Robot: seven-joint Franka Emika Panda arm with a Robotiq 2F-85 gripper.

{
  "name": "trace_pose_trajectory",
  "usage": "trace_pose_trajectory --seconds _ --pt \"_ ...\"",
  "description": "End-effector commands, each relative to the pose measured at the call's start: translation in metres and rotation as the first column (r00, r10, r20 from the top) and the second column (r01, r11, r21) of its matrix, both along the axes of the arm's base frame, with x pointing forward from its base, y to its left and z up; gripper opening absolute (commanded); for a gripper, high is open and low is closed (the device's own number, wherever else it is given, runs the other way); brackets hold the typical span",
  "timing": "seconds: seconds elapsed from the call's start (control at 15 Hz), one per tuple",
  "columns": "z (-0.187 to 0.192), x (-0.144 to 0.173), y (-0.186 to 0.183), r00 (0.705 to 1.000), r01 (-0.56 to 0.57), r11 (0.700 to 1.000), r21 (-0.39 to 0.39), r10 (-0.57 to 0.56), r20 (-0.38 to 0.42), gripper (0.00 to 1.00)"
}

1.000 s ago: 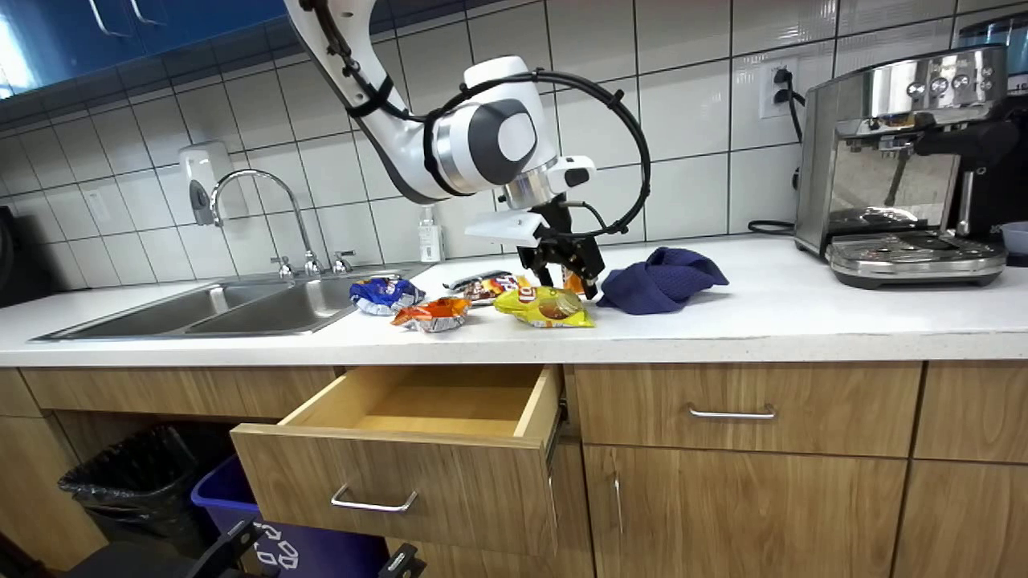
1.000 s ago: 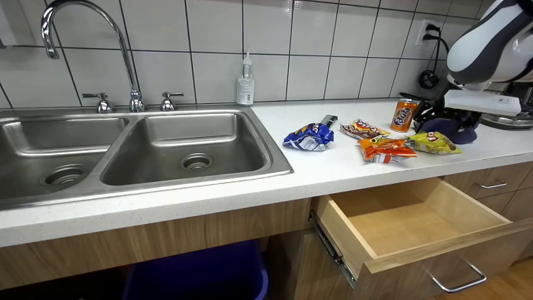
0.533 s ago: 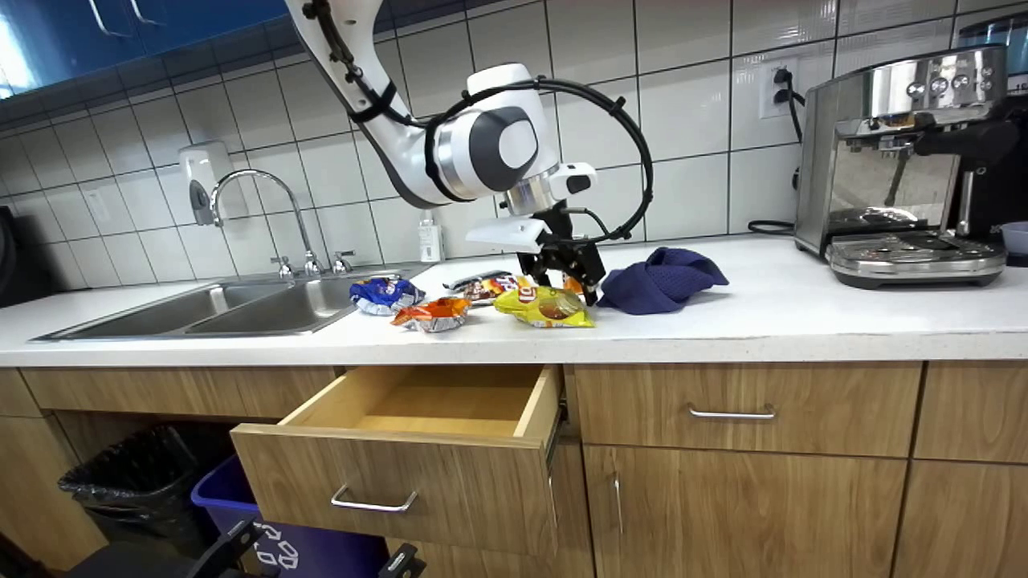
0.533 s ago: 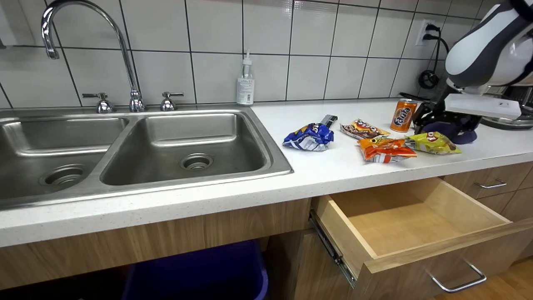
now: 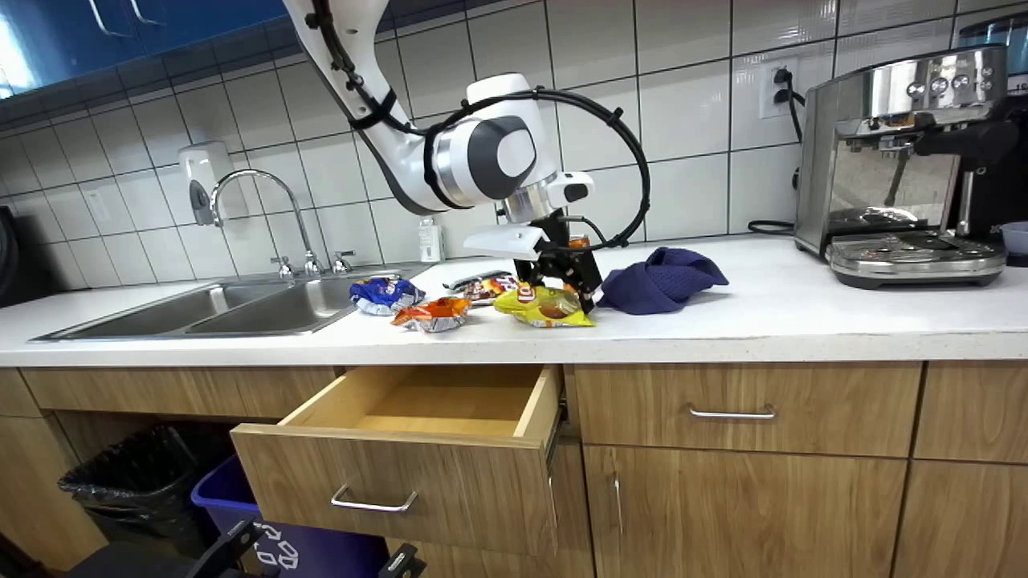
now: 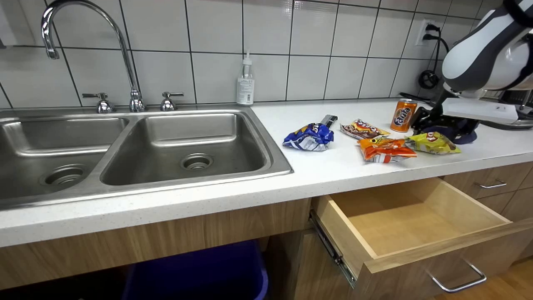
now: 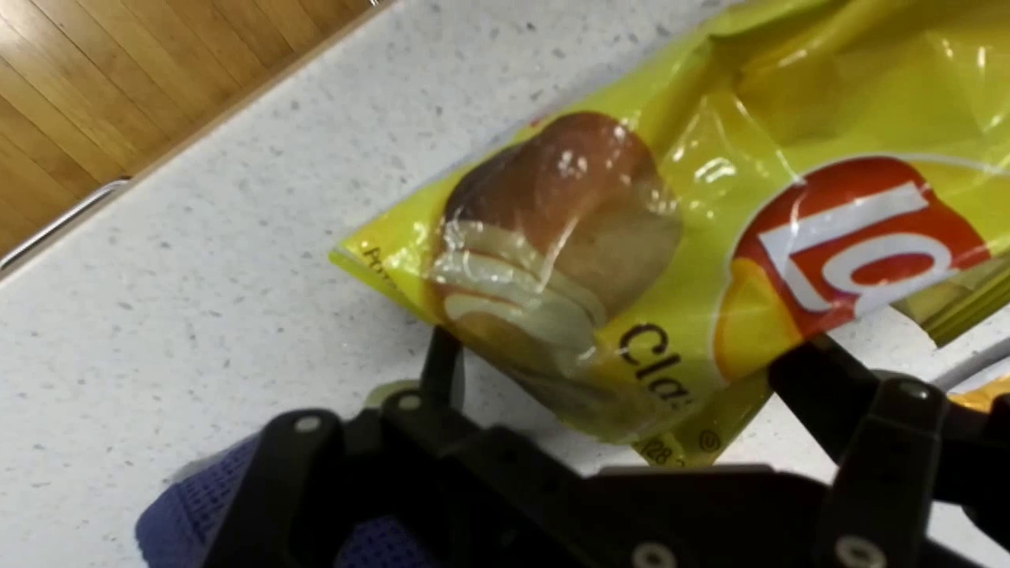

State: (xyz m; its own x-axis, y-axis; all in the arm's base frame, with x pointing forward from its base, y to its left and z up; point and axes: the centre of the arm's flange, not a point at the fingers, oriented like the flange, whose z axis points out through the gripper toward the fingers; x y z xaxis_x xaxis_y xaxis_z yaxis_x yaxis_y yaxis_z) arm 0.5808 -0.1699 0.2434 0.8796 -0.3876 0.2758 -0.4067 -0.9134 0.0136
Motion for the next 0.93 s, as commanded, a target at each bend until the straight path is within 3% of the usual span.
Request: trace_pose_trajectory --seconds 0.0,0.87 --pt "-0.001 -0.003 0.000 1.000 -0.020 1.000 0.022 0.021 -0.022 1.00" --pt "0.010 -0.032 0.006 0.998 -0.050 0.998 0.022 0.051 -0.047 1.00"
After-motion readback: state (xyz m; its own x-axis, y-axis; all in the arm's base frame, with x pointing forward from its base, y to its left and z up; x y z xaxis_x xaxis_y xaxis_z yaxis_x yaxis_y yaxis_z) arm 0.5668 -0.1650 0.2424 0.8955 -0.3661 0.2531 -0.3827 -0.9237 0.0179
